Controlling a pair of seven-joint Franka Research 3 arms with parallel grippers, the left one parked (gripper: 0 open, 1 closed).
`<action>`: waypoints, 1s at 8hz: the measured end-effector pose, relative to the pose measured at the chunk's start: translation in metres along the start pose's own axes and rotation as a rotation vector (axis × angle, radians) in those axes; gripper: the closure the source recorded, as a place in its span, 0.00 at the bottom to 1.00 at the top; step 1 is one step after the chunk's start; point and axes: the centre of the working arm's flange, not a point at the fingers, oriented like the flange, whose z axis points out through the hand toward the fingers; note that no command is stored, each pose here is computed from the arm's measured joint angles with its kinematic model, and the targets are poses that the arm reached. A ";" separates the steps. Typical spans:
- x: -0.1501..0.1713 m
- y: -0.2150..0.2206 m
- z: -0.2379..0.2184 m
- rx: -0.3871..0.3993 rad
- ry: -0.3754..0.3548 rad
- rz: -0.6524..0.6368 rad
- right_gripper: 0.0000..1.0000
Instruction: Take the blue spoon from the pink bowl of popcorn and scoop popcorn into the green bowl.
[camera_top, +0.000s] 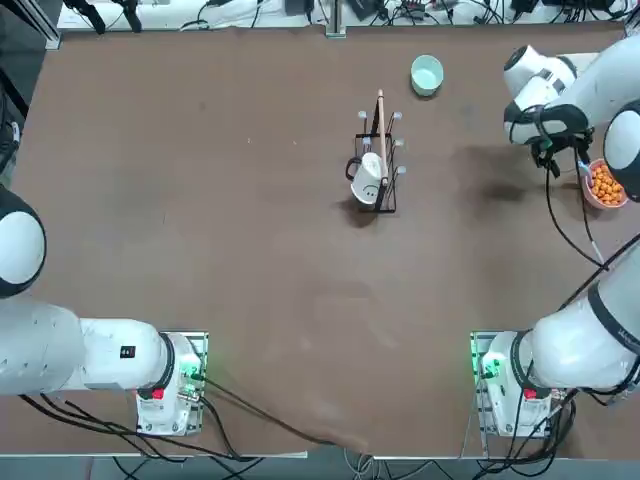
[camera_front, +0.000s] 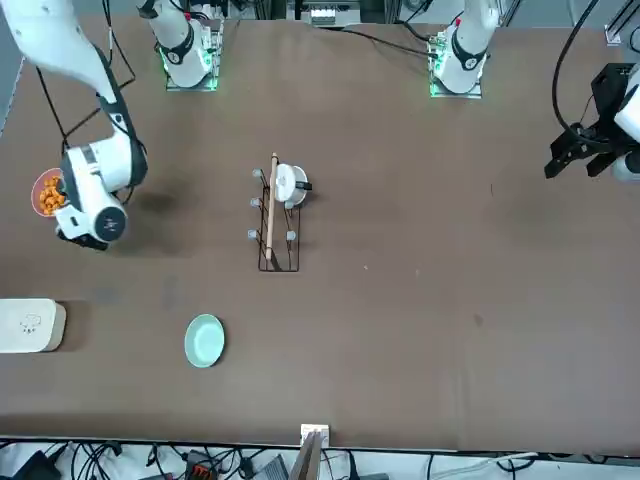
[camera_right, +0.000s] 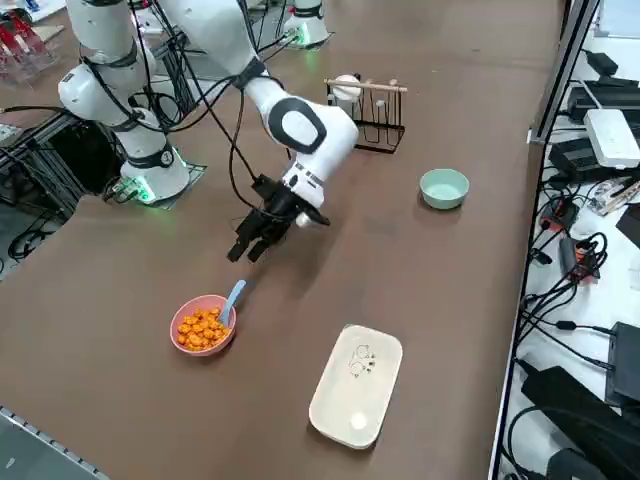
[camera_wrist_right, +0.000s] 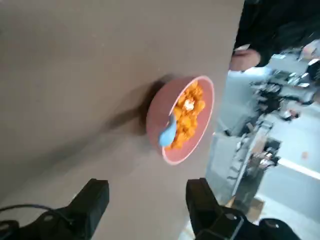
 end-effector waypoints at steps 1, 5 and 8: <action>0.003 0.002 0.005 -0.038 0.025 -0.006 0.09; 0.010 -0.014 0.024 -0.102 0.092 0.052 0.20; 0.013 -0.017 0.027 -0.122 0.118 0.050 0.34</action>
